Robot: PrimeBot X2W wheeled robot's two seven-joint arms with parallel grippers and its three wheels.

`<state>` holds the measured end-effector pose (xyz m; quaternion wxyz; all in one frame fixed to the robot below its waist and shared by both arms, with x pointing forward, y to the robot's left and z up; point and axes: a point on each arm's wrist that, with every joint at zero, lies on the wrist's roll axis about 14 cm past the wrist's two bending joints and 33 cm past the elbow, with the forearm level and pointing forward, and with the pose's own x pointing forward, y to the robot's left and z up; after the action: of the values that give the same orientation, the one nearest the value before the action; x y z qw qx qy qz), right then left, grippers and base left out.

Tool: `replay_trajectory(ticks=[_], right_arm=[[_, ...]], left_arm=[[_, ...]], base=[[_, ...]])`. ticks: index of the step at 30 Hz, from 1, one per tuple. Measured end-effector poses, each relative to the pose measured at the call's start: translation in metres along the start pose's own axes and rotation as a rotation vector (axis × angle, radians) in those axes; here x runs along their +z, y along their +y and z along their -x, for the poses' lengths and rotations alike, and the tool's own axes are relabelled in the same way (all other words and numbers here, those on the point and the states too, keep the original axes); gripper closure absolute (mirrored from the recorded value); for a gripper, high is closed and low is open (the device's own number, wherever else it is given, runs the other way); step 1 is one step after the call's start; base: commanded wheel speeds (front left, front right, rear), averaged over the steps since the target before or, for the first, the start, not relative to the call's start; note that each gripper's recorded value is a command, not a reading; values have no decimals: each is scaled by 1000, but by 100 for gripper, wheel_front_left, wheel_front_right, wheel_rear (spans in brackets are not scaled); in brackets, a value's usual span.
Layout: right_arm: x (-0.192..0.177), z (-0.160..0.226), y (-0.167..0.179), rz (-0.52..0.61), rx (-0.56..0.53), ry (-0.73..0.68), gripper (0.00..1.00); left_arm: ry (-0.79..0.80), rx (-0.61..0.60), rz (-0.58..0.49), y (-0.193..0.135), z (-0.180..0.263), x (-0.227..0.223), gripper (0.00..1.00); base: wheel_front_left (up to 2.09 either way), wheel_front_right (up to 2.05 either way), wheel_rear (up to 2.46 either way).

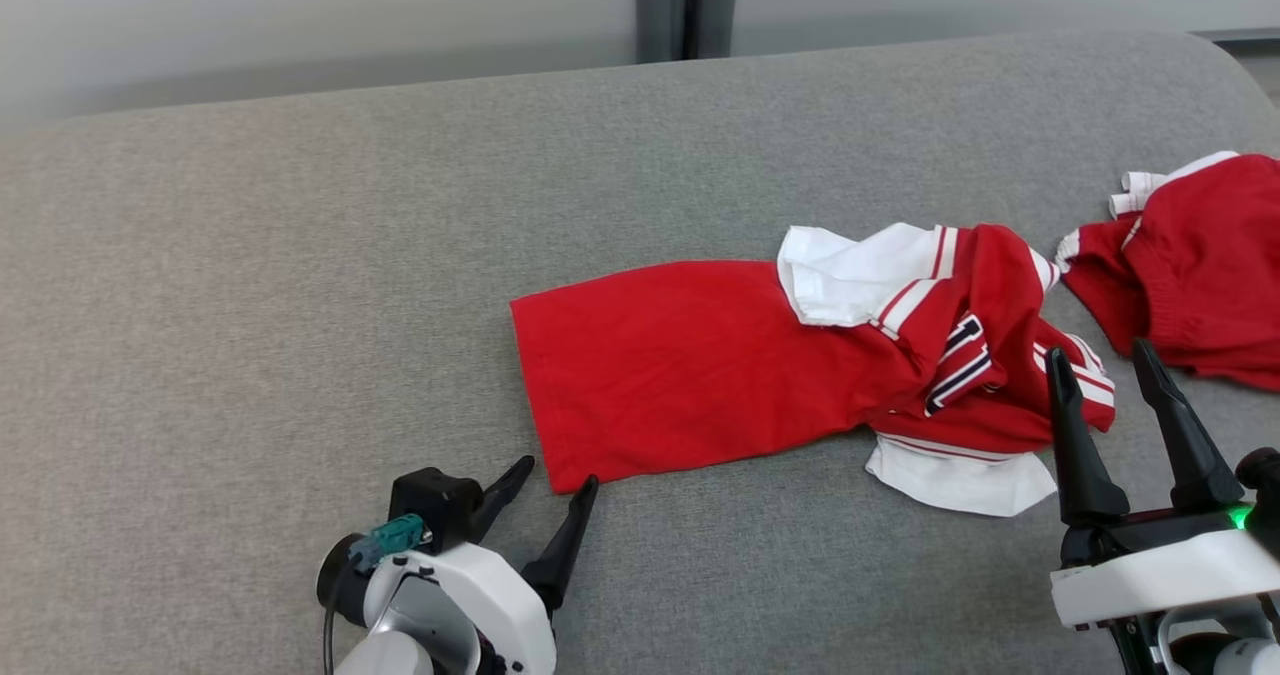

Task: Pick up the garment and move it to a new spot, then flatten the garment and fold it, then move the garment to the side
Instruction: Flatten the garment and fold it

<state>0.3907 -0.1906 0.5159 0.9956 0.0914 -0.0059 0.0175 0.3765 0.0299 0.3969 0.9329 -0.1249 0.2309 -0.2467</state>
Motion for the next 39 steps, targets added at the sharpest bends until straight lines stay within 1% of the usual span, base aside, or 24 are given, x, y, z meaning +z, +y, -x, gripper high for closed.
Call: replay_trajectory(ticks=[6,7,8,9,13,16,23,28,30,35,36,37,38,39], right_arm=[[-7,2,-11,-13,-34,16,0],[-9,3,-12,-15,-39,19,0],[-9,3,-13,-19,-43,19,0],[-10,3,-14,-22,-46,20,0],[-10,3,-17,-29,-56,14,0],[-13,2,-17,-40,-56,18,0],[-19,-2,-11,-57,-39,28,0],[-20,-5,-6,-64,-25,29,0],[-20,-6,-6,-66,-22,29,0],[-21,-9,-4,-71,-17,32,0],[-21,-9,-4,-71,-15,33,0],[-22,-10,-3,-71,-13,35,0],[-21,-10,-3,-71,-12,34,0],[-19,-11,-2,-70,-11,28,0]], left_arm=[[31,3,38,6,-18,-9,0],[38,-3,40,6,-20,-11,13],[47,-8,42,6,-22,-12,60],[51,-15,49,6,-25,-13,100],[58,-30,46,5,-29,-16,100],[33,-17,43,12,-28,-13,100],[-63,119,43,58,-10,9,100],[-80,227,57,87,18,7,100],[-87,262,65,94,28,5,100],[-71,288,84,95,44,-2,100],[-75,293,87,94,44,-1,81],[-83,297,90,94,44,1,39],[-97,297,93,93,44,4,0],[-122,300,93,91,43,9,0]], base=[[0,0,0],[0,0,0],[0,0,0],[0,0,0],[0,0,0],[0,0,0],[0,0,0],[0,0,0],[0,0,0],[0,0,0],[0,0,0],[0,0,0],[0,0,0],[0,0,0]])
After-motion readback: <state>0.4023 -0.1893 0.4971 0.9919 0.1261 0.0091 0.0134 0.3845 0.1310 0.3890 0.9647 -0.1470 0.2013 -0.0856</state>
